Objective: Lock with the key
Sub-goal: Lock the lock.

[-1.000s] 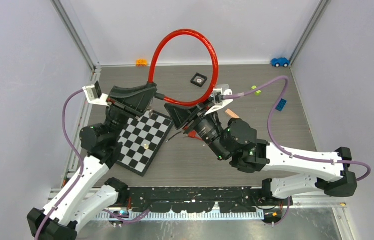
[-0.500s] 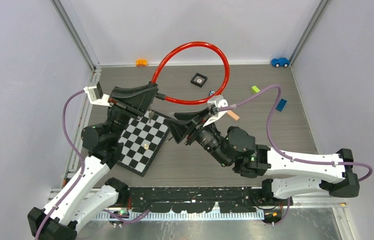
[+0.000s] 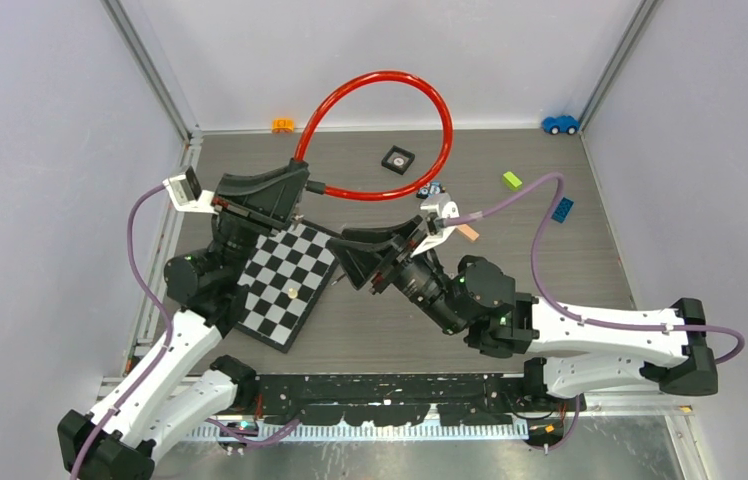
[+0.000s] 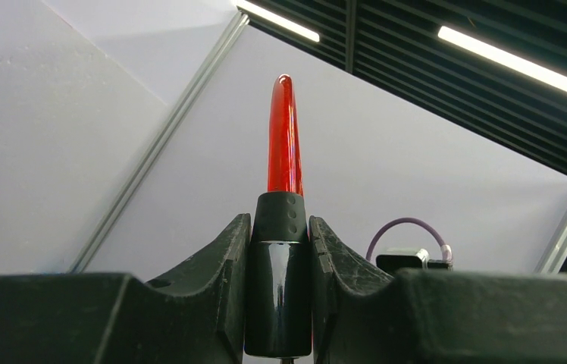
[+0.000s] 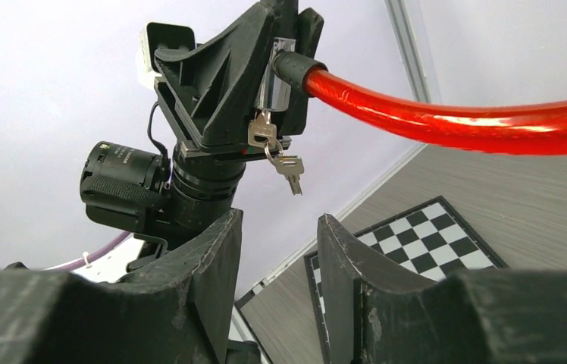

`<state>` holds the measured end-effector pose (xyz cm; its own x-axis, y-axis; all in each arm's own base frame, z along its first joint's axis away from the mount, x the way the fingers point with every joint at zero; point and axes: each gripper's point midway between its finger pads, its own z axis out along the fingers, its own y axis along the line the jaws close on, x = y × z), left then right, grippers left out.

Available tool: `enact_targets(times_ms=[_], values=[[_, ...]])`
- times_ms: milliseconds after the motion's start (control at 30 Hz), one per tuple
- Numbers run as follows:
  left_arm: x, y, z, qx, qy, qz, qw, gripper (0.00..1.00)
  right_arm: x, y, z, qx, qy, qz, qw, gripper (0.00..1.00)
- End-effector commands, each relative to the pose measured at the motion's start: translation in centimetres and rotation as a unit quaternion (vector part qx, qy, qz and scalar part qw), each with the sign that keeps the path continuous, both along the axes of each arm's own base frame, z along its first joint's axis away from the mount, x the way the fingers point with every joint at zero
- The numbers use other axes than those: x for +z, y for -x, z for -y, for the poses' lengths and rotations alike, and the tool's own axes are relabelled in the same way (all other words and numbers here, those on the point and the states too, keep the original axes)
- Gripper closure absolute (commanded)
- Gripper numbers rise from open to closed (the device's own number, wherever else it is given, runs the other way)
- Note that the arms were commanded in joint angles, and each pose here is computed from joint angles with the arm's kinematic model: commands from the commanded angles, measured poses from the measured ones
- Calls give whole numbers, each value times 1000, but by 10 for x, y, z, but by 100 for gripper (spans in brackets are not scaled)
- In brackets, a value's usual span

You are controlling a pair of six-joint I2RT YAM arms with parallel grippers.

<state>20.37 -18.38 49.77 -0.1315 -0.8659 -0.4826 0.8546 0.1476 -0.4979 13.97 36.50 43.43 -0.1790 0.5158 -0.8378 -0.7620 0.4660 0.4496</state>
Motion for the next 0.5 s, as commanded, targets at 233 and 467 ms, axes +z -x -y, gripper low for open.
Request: enact_targets(times_ms=[233, 467], values=[[38, 34, -21, 16, 32, 68, 997, 100, 48, -2, -5, 8, -8, -13, 1000, 56], [21, 30, -12, 19, -11, 56, 998, 100, 98, -23, 23, -71, 20, -50, 996, 52]])
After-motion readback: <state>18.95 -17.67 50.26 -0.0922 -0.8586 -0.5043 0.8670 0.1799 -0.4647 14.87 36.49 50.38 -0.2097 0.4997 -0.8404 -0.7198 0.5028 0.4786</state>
